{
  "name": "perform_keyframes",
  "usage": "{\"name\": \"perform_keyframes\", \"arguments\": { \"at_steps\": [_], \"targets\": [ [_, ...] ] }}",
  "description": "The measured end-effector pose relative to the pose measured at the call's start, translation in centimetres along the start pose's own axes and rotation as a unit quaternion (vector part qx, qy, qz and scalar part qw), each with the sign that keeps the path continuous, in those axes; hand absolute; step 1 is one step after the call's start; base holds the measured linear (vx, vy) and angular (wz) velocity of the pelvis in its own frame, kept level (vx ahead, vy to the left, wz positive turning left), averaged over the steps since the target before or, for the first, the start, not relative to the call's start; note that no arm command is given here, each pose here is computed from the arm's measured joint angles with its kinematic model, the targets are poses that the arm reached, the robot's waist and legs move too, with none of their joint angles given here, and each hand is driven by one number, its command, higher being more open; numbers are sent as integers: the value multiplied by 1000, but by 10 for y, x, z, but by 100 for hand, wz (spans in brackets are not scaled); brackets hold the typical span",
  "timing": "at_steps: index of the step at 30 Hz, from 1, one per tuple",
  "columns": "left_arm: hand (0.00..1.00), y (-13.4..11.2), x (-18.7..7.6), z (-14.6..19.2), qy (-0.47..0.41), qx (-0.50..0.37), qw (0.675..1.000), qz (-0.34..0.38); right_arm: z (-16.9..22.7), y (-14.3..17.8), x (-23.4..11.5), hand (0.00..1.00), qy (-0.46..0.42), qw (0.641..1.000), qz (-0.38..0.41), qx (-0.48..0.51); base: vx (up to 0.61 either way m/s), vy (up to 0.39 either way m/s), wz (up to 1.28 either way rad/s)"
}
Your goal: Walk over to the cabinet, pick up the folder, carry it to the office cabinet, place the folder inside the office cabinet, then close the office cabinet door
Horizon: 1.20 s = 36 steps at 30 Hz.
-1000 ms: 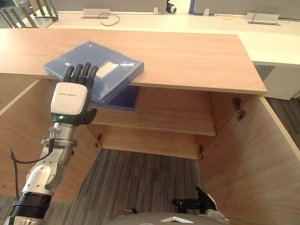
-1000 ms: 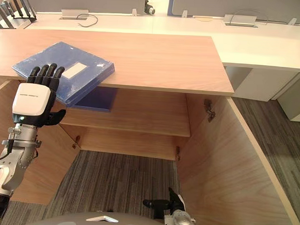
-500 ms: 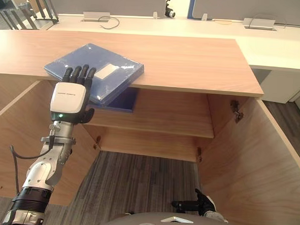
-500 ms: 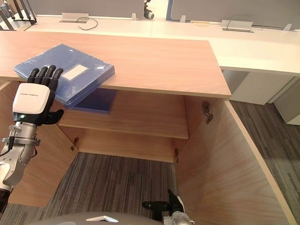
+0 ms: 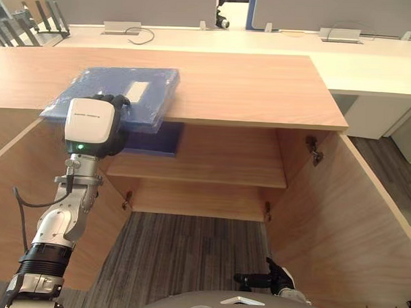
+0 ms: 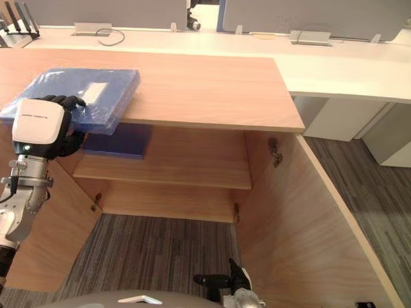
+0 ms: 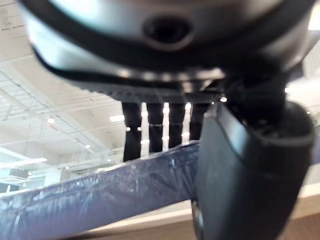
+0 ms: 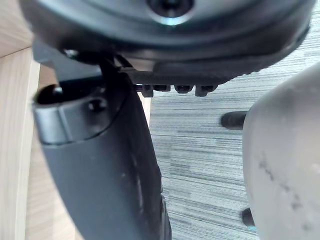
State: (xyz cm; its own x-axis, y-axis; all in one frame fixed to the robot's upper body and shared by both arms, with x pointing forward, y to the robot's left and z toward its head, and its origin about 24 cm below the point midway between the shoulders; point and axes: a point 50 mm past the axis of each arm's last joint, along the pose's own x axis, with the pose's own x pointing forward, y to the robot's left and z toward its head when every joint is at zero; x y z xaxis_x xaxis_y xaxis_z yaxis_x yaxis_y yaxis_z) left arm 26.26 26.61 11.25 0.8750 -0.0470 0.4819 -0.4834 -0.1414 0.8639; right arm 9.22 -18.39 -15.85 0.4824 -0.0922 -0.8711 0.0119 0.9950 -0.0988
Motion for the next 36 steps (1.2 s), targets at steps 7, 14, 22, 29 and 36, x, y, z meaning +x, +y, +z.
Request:
{"name": "perform_keyframes", "arguments": {
  "at_steps": [7, 14, 22, 29, 36],
  "targets": [
    [0, -3, -1, -3, 11, 5, 1000, -5, -1, 1, 0, 100, 1, 1000, 1, 1, 0, 0, 0],
    [0, 9, -1, 13, 16, -30, 999, 21, -3, 4, -3, 100, -2, 1000, 0, 18, -8, -4, -4],
    [0, 66, -45, 113, -101, -288, 948, 85, -5, 2, -5, 100, -4, 998, -11, 54, -6, -1, 1],
    [0, 89, -80, 162, -154, -563, 812, -5, -4, -2, -4, 100, -5, 998, -16, 57, -49, -23, 9],
    [0, 52, -105, 163, -60, -659, 729, -175, -2, -2, -2, 100, 2, 999, -12, 49, 4, -14, 17]
  ]
}}
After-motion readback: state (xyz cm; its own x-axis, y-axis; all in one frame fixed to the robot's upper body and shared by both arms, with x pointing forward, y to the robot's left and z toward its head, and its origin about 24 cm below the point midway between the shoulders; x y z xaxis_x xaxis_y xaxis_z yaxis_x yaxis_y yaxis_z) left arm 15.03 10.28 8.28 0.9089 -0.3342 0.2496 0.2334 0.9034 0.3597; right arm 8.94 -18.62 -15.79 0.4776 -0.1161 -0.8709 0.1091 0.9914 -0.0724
